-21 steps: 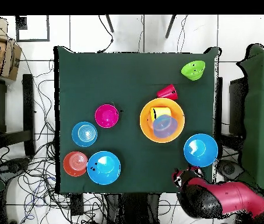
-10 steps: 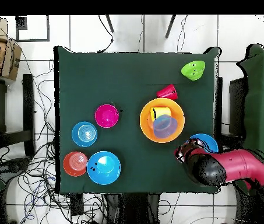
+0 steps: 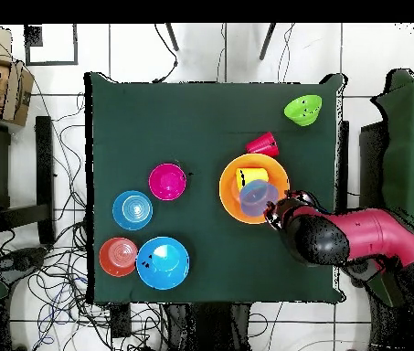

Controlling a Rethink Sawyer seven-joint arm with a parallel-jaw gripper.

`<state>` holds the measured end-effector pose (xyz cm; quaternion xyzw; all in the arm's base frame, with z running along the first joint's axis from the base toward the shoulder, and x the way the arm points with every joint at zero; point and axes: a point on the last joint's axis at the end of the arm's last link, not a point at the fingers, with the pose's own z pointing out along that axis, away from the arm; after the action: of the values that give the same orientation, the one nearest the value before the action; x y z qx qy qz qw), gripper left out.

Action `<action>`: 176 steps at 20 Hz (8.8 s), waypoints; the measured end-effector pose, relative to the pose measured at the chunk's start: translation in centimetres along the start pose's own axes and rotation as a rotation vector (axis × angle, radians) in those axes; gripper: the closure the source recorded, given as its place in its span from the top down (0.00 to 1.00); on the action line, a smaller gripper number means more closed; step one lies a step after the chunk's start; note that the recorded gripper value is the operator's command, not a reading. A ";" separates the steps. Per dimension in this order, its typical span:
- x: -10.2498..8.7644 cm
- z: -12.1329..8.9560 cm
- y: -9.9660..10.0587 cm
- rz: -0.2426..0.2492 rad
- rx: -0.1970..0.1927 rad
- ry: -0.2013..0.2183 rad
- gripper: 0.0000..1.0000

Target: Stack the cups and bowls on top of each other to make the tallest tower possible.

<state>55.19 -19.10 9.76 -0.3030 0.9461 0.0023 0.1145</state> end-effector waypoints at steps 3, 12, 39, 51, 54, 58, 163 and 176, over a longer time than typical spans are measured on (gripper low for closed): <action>-1.0 -0.1 0.4 0.010 -0.010 -0.018 1.00; -1.3 -0.3 0.7 0.092 0.013 -0.095 1.00; 5.5 0.7 -0.5 0.192 0.045 -0.051 1.00; 9.7 0.4 -2.3 0.202 0.082 -0.019 1.00; 10.1 0.6 -2.3 0.188 0.089 -0.015 1.00; 10.3 0.9 -2.1 0.153 0.099 -0.008 1.00; 13.5 3.9 6.1 0.371 0.148 0.123 1.00; 13.4 2.8 4.3 0.398 0.138 0.085 1.00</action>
<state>42.73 -23.04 3.79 -0.1013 0.9891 -0.0526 0.0925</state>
